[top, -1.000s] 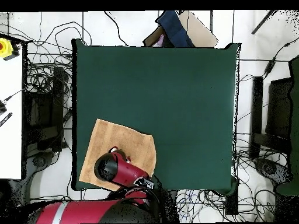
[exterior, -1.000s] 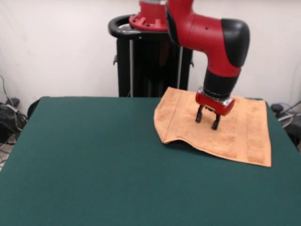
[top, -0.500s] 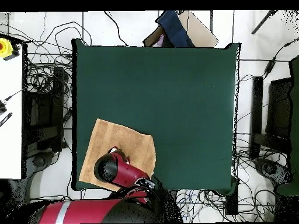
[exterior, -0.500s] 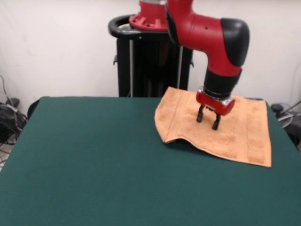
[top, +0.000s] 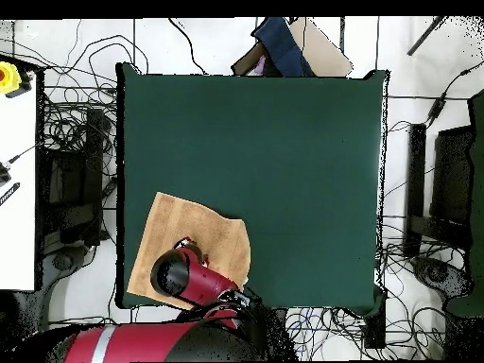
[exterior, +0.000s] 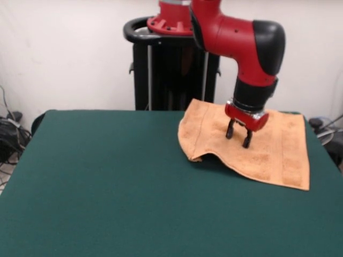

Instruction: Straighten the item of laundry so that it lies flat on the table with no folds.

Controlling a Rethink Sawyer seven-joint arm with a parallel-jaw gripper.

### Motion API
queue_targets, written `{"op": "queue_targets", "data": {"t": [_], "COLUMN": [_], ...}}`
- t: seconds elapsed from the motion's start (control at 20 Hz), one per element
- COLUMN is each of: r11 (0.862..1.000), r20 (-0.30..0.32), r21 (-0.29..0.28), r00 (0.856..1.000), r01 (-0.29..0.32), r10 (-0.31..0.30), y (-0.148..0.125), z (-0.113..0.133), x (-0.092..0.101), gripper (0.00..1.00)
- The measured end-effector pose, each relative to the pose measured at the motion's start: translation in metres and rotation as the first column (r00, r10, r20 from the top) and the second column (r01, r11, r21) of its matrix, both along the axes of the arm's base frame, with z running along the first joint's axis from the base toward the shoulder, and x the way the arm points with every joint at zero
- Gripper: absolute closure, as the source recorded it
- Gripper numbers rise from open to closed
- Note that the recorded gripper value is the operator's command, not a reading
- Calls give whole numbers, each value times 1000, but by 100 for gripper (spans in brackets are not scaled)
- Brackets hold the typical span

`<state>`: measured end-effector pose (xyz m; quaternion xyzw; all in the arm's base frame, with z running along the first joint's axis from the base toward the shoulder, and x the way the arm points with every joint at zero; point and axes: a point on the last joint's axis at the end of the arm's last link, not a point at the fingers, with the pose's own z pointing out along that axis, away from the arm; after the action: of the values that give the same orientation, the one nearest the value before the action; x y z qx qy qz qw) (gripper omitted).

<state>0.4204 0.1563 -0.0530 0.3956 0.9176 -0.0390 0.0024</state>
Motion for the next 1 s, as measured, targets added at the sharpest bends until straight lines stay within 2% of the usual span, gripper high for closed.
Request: {"op": "queue_targets", "data": {"t": [0.15,0.4,1.0], "r11": [999,996,993], "r20": [5,21,39], "r21": [-6,-2,66], "r00": [999,995,994], "r01": [54,93,96], "r10": [-54,-93,-98], "y": [2,2,-4], "z": [0,0,0], "x": [-1,-3,-5], "gripper": [0,0,0]}}
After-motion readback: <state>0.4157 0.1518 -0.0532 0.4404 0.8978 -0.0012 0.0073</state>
